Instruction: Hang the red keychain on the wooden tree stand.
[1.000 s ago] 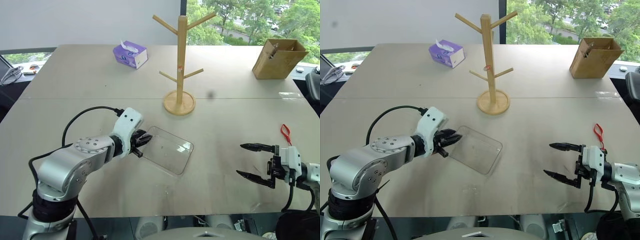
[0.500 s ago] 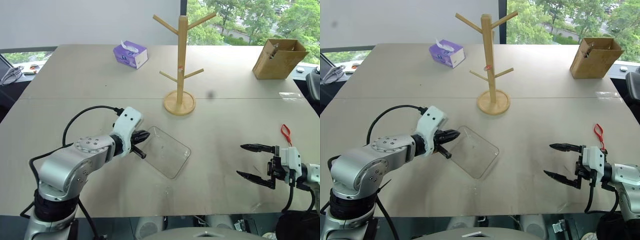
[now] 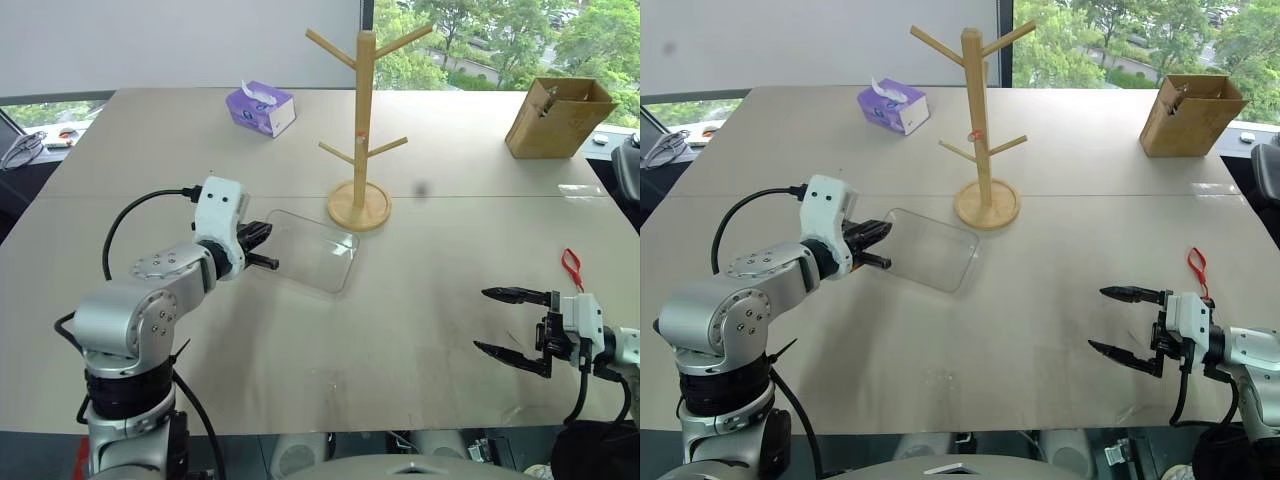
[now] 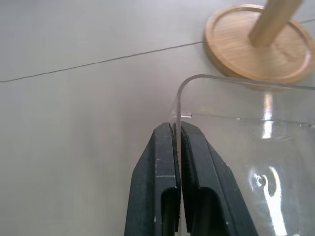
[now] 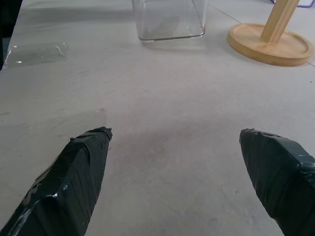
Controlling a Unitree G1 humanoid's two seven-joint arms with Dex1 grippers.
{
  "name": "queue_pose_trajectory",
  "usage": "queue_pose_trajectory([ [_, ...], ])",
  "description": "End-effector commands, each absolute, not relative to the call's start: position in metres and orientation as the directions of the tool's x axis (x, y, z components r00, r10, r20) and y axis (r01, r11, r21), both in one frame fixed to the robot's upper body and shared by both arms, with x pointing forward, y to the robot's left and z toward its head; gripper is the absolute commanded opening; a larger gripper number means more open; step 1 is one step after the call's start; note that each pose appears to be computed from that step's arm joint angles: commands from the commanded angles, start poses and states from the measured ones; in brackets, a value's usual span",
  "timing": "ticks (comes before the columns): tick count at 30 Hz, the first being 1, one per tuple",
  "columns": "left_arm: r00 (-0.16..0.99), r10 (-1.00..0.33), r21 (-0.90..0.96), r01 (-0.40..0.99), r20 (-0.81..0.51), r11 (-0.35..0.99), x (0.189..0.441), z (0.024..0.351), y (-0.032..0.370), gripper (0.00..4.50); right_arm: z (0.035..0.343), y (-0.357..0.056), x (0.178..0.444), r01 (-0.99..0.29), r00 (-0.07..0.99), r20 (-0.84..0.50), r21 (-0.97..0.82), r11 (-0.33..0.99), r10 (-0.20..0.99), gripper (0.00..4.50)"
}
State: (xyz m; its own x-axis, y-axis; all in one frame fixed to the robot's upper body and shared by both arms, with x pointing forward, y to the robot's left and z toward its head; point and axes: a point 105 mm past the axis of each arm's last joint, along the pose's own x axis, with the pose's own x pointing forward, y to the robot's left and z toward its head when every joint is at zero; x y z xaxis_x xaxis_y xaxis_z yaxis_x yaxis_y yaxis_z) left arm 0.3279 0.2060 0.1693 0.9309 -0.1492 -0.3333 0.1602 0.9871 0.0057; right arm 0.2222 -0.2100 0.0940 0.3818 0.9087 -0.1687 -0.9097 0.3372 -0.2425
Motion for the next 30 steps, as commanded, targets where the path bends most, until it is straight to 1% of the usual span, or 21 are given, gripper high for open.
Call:
queue_pose_trajectory([
  [1, 0.982, 0.046, -0.024, -0.051, -0.182, 0.998, 0.34, 0.204, 0.245, 0.14, 0.103, -0.213, 0.225, -0.894, 0.398, -0.147, -0.282, 0.347, 0.906, 4.5],
  [6, 0.967, 0.237, -0.095, -0.246, -0.099, 0.965, 0.345, 0.218, 0.285, 0.14, 0.103, -0.212, 0.225, -0.893, 0.399, -0.144, -0.283, 0.349, 0.905, 4.5],
  [9, 0.93, 0.363, -0.134, -0.368, -0.056, 0.92, 0.346, 0.221, 0.314, 0.14, 0.104, -0.212, 0.228, -0.891, 0.403, -0.14, -0.286, 0.353, 0.904, 4.5],
  [13, 0.874, 0.485, -0.186, -0.479, -0.014, 0.858, 0.342, 0.222, 0.339, 0.14, 0.105, -0.211, 0.228, -0.889, 0.405, -0.137, -0.289, 0.355, 0.904, 4.5],
  [16, 0.782, 0.623, -0.267, -0.597, 0.018, 0.757, 0.332, 0.224, 0.365, 0.14, 0.107, -0.211, 0.23, -0.888, 0.407, -0.137, -0.293, 0.356, 0.903, 4.5],
  [18, 0.721, 0.692, -0.324, -0.647, 0.038, 0.691, 0.326, 0.225, 0.377, 0.14, 0.108, -0.212, 0.231, -0.886, 0.409, -0.138, -0.295, 0.357, 0.902, 4.5],
  [22, 0.638, 0.769, -0.392, -0.697, 0.042, 0.6, 0.318, 0.221, 0.39, 0.14, 0.109, -0.213, 0.232, -0.885, 0.411, -0.141, -0.298, 0.357, 0.901, 4.5],
  [25, 0.605, 0.796, -0.411, -0.719, 0.028, 0.56, 0.314, 0.215, 0.396, 0.14, 0.11, -0.213, 0.232, -0.885, 0.412, -0.144, -0.299, 0.357, 0.9, 4.5],
  [30, 0.603, 0.798, -0.416, -0.722, 0.014, 0.553, 0.314, 0.209, 0.4, 0.14, 0.111, -0.214, 0.233, -0.885, 0.412, -0.145, -0.3, 0.357, 0.899, 4.5],
])
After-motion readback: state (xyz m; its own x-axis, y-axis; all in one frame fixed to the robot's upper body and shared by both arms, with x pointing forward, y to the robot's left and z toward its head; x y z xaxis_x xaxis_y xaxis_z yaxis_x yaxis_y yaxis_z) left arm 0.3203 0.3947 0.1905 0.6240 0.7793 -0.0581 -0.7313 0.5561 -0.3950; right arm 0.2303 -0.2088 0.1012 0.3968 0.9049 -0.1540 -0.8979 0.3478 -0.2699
